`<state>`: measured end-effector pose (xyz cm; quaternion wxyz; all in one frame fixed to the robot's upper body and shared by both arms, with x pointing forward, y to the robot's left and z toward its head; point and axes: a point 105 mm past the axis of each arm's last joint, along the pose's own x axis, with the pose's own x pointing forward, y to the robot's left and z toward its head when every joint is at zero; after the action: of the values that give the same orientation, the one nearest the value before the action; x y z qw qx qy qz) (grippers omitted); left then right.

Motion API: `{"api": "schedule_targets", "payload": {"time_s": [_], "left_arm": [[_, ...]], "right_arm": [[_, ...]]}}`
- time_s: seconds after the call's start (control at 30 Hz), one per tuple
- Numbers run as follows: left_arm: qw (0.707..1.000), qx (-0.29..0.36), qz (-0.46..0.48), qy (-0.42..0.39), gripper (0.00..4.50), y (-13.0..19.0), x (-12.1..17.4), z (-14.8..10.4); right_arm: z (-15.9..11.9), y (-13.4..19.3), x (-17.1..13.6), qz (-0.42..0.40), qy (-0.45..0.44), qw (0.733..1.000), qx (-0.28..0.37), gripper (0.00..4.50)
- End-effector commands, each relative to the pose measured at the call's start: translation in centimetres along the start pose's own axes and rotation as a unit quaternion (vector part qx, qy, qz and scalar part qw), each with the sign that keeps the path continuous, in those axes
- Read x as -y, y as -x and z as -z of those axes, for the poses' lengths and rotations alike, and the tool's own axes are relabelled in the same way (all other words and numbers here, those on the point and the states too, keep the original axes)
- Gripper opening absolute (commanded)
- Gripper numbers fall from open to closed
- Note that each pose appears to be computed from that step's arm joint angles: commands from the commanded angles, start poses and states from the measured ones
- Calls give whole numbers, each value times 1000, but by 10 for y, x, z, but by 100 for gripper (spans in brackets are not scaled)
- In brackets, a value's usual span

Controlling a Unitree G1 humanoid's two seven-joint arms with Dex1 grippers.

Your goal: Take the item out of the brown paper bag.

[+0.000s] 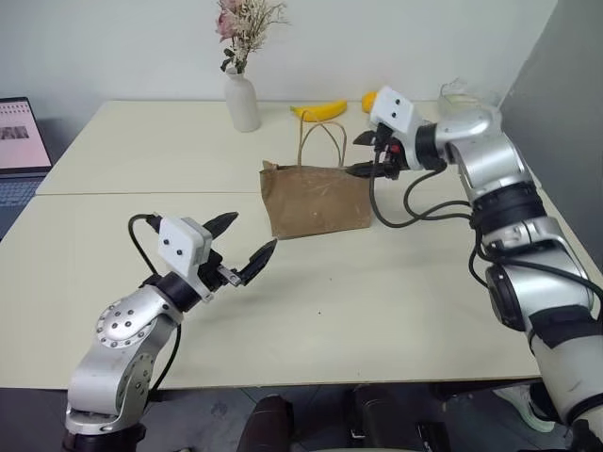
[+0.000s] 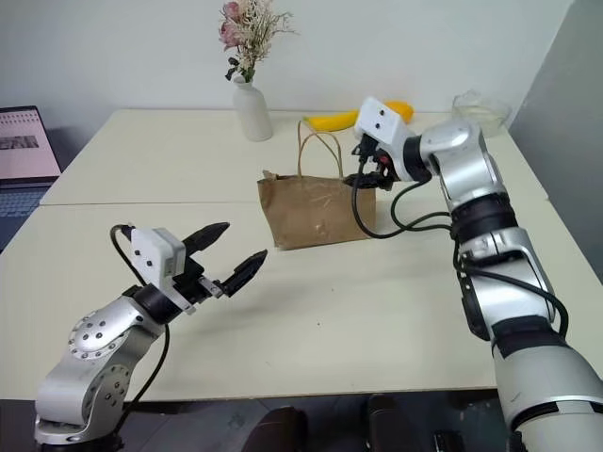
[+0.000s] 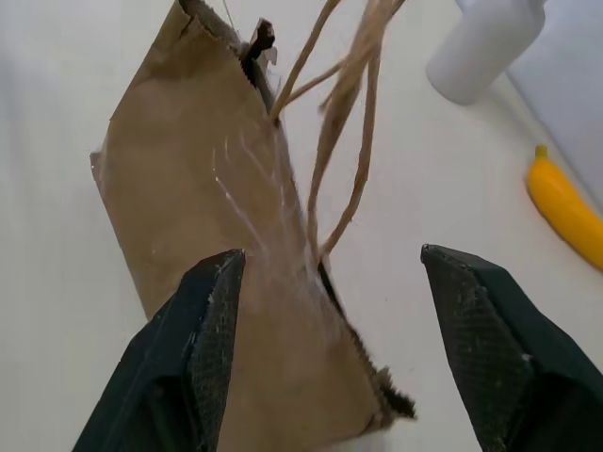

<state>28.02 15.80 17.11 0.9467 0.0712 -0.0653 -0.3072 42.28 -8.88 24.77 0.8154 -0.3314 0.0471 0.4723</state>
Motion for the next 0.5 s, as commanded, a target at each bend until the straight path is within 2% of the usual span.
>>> {"api": "schedule_targets", "payload": {"time_s": [0.03,0.1,0.23,0.33,0.47,0.5], "left_arm": [[1000,-8,6,-9,431,-8,0,7],[999,-35,12,-11,396,-16,0,21],[998,-60,34,-3,271,-37,1,40],[996,-59,70,10,173,-57,4,48],[996,-60,70,-1,39,-77,-9,56],[996,-60,67,-4,39,-82,-14,57]], "right_arm": [[-3,34,4,47,-3,999,24,315],[4,49,-11,45,-10,999,24,317],[8,70,-56,18,-51,998,35,317],[9,73,-96,-23,-81,996,40,317],[10,68,-118,-22,-122,991,46,317],[12,67,-122,-20,-129,990,45,317]]}}
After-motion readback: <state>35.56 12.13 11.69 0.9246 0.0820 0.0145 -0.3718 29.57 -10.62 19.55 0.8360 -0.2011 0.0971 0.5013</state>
